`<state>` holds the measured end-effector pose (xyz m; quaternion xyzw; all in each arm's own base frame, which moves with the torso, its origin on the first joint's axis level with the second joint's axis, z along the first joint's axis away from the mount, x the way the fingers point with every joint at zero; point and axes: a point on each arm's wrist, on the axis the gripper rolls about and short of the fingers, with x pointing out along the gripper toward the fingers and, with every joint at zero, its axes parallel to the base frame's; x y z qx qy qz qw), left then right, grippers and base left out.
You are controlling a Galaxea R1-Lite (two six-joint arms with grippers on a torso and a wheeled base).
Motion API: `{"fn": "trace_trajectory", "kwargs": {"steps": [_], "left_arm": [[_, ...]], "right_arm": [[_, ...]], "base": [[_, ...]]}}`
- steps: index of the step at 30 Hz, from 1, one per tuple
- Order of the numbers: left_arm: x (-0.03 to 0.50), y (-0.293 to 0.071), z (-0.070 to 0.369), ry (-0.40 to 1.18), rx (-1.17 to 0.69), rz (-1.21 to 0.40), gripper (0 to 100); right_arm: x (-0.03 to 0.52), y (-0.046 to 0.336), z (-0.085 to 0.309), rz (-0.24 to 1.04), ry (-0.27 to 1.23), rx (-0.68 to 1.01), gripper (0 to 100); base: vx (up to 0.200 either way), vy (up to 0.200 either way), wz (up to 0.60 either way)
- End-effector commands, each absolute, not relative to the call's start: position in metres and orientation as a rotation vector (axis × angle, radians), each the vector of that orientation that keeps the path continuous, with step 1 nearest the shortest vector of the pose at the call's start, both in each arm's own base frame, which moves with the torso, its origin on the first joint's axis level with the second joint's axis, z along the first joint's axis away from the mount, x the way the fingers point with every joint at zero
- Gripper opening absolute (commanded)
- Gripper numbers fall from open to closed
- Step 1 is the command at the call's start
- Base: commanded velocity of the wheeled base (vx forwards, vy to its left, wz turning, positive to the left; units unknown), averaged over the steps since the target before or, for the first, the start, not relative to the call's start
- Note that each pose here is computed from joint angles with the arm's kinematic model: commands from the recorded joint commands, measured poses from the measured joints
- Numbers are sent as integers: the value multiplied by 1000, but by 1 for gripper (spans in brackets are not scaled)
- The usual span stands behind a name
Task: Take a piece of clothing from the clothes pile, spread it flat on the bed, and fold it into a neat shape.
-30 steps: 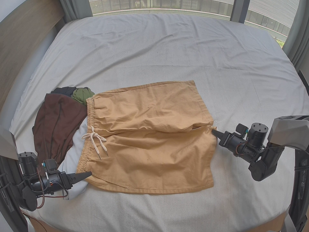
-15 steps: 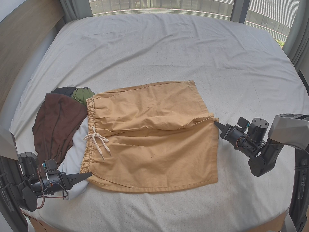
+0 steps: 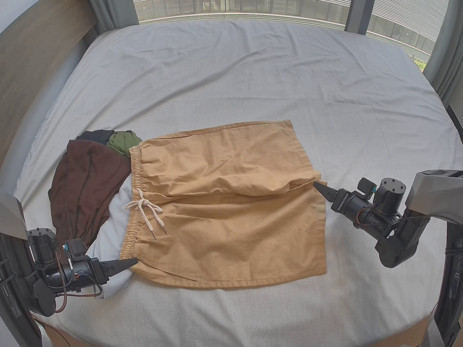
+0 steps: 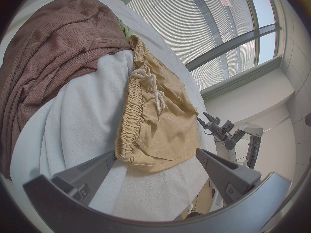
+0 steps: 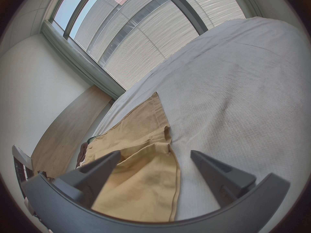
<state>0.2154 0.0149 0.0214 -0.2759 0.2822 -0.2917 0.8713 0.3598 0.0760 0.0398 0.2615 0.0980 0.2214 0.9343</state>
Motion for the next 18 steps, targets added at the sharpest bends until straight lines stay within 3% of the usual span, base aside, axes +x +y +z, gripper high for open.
{"fn": "trace_trajectory", "kwargs": {"steps": [1, 18], "left_arm": [[215, 15, 21, 592, -577, -609, 100], [233, 11, 15, 574, -539, -629, 100]], "right_arm": [[342, 76, 56, 466, 191, 502, 100], [317, 71, 61, 468, 220, 442, 100]], "base": [[0, 0, 0], [0, 0, 0]]}}
